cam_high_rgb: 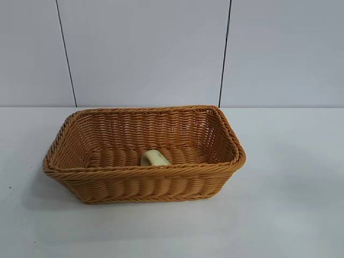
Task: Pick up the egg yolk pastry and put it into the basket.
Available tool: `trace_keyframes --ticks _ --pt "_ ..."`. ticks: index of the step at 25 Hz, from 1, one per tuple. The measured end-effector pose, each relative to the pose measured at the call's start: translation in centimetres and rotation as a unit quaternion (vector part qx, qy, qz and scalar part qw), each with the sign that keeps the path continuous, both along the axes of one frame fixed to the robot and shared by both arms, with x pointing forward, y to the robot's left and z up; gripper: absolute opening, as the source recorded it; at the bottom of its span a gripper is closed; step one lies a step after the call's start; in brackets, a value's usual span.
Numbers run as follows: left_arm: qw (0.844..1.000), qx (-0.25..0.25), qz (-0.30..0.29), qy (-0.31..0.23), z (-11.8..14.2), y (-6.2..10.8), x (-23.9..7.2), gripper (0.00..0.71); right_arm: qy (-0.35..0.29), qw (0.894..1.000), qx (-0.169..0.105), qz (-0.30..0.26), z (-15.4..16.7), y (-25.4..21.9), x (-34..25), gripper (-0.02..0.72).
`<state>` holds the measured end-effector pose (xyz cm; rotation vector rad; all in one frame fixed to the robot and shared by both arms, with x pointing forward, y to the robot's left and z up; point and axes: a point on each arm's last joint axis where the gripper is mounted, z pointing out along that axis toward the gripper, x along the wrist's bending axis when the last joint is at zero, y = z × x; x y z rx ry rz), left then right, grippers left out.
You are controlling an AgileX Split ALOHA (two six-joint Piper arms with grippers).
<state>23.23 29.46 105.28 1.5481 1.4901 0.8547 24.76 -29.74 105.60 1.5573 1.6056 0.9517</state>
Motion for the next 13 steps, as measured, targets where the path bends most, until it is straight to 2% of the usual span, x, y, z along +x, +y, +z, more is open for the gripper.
trace_keyframes --ticks 4,13 --pt "1.0 0.0 0.0 0.0 0.0 0.0 0.0 0.692 -0.039 0.999 0.001 0.0 0.01 -0.05 -1.27 0.687" --pt "1.0 0.0 0.0 0.0 0.0 0.0 0.0 0.692 -0.041 0.999 0.001 0.0 0.01 -0.05 -1.31 0.687"
